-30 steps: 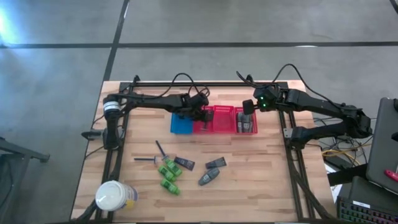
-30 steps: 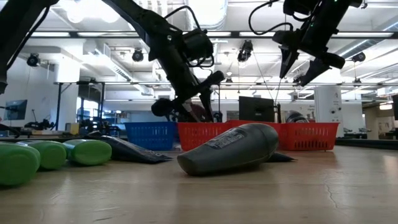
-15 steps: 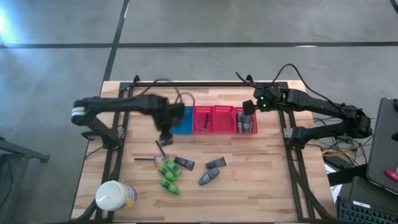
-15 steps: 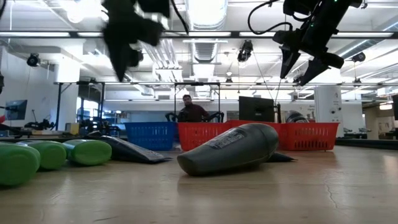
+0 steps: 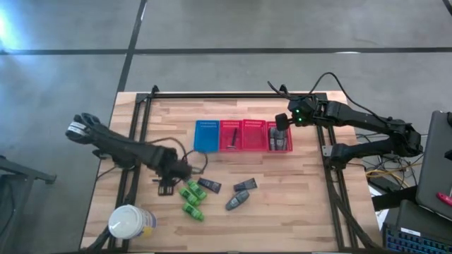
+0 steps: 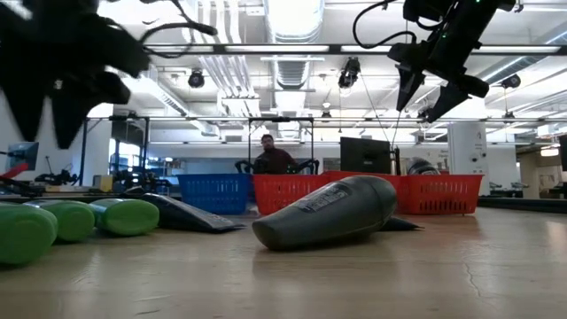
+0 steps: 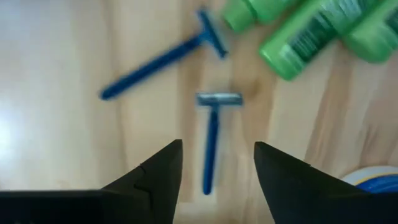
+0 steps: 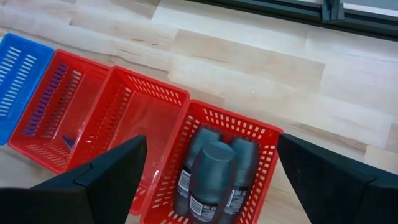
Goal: Pick & Place Travel size toiletries
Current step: Put the blue razor into the left red bin
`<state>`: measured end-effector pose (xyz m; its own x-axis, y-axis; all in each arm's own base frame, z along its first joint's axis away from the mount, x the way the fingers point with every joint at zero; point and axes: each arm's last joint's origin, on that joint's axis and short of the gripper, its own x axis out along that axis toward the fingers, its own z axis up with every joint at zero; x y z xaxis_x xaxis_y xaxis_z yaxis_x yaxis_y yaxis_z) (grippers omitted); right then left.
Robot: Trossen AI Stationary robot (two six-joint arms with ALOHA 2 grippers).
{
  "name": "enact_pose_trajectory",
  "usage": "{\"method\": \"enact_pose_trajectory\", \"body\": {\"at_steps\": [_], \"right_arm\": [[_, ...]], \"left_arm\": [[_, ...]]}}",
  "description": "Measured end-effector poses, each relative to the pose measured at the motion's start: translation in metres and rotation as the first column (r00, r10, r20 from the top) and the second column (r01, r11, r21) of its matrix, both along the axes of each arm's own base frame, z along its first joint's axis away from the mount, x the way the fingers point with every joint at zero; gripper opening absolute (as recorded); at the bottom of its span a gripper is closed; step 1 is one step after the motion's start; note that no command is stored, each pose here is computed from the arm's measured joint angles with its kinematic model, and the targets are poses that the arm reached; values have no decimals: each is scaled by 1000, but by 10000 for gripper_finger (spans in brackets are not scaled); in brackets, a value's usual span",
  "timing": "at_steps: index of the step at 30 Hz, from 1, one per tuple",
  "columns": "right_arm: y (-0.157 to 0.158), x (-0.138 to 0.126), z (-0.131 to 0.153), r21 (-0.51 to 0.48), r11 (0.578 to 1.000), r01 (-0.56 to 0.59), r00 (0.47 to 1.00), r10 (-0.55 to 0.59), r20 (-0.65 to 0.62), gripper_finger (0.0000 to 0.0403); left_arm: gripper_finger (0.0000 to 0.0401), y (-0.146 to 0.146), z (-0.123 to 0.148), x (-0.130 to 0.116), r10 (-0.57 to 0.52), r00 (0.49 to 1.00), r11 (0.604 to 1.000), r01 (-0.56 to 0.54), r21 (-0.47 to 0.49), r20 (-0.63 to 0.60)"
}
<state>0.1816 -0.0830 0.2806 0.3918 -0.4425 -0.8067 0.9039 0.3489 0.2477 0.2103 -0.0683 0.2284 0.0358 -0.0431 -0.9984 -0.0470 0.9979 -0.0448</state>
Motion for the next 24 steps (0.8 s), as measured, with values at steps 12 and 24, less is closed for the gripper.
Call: {"method": "enact_pose_trajectory", "body": {"at_steps": [12,24], "right_arm": [[-1,3,2,-12,1000,3,999,-3,34,333],[-1,3,2,-8,1000,11,999,-11,39,308]], "left_arm": [[267,-8,-52,-22,62,998,998,-62,5,5],[234,-2,-84,-35,155,988,988,-155,3,21]]}}
